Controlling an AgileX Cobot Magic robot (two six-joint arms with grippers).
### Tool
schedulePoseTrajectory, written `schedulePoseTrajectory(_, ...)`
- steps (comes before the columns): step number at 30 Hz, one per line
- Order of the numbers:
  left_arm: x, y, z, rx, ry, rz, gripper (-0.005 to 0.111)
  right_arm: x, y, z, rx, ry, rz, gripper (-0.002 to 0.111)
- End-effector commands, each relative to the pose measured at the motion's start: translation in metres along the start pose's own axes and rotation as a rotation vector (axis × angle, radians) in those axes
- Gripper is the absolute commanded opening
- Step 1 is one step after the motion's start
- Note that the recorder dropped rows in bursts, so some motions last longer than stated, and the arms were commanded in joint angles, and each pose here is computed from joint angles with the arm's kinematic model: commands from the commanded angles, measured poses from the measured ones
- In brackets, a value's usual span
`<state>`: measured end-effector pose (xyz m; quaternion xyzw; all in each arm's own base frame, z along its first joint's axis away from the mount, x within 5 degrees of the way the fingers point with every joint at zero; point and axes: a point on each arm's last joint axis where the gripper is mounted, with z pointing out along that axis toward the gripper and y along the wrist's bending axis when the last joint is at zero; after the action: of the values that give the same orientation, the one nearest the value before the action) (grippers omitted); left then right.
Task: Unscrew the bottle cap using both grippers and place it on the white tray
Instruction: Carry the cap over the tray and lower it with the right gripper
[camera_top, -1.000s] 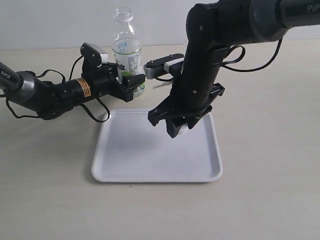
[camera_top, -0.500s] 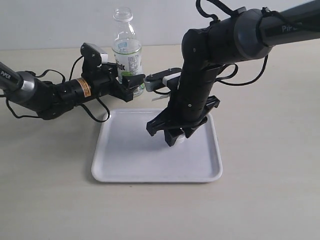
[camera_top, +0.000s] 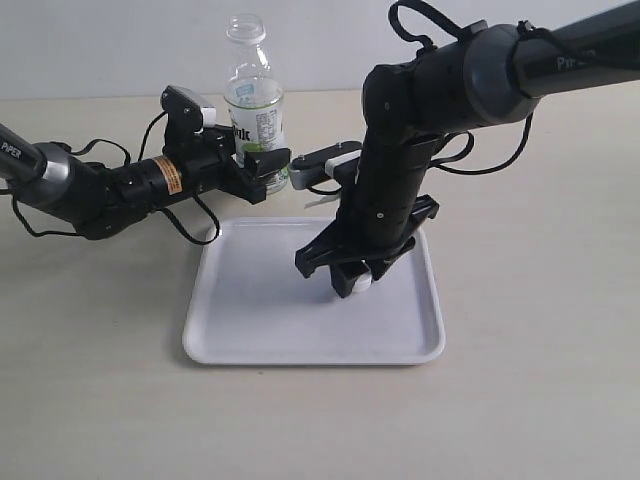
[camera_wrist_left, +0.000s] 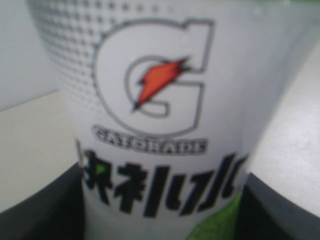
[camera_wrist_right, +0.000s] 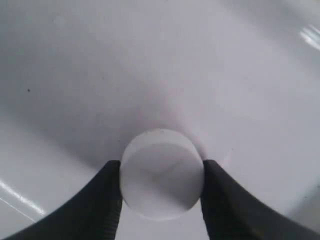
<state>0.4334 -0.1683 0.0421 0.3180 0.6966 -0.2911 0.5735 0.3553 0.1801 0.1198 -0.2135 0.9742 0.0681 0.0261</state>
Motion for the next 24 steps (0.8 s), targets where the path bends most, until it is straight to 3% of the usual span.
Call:
schedulePoseTrajectory(1,0.006,-0.0017,-0.0002,-0.006,0.041,0.0,0.0,0.0013,-0.0004,0.0005,0.005,0.006,-0.014,0.0)
schedulePoseTrajectory(10,0.006,-0.0017,-0.0002,-0.006,0.041,0.0,0.0,0.0008,-0.0004,0.0005,0.005,-0.001,-0.014,0.003)
schedulePoseTrajectory(24,0.006,-0.0017,-0.0002,-0.006,0.041,0.0,0.0,0.0008,-0.0003,0.0005,0.004,-0.001,-0.046,0.052)
